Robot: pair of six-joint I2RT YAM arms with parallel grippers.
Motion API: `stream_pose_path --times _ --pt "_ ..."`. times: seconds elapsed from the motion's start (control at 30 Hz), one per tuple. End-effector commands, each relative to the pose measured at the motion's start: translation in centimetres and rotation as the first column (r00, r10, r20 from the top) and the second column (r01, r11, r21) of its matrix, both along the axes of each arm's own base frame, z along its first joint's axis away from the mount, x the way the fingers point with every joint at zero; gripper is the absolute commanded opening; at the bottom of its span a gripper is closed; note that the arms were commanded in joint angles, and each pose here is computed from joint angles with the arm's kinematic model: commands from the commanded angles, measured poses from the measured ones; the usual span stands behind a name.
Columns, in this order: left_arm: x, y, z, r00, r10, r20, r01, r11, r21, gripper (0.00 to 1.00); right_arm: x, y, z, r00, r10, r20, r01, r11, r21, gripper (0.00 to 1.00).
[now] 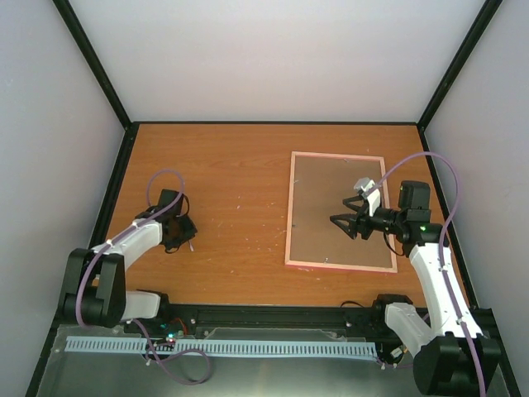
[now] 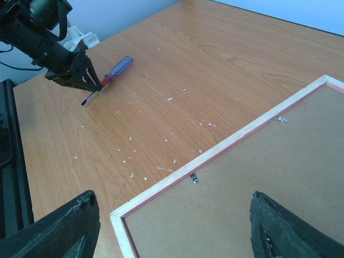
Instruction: Take the photo out of the frame
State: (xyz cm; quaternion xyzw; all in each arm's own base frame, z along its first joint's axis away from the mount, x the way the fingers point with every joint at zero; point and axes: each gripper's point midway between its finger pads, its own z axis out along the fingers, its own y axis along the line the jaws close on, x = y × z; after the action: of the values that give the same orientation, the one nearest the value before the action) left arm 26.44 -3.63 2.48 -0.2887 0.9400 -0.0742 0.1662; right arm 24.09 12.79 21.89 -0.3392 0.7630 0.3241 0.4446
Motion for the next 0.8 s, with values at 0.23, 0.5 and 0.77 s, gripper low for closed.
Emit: stream_pose_path --times 0.23,0.5,0.77 --pt "0.6 -0.5 0.0 0.998 -0.031 0.047 0.031 0.999 0.015 0.17 -0.4 0.2 0.1 1.000 0.014 0.017 -0.014 1.000 -0.001 0.75" --pt "0.1 -1.8 -1.3 0.997 -0.071 0.027 0.071 0.997 0.009 0.07 -0.2 0.2 -0.3 1.000 0.020 -0.008 -0.020 1.000 0.006 0.75" --pt "1.0 -6.5 2.2 0.961 -0.229 0.157 0.228 0.973 0.025 0.01 0.1 0.1 -0.3 1.000 0.004 -0.013 -0.004 1.000 0.001 0.75"
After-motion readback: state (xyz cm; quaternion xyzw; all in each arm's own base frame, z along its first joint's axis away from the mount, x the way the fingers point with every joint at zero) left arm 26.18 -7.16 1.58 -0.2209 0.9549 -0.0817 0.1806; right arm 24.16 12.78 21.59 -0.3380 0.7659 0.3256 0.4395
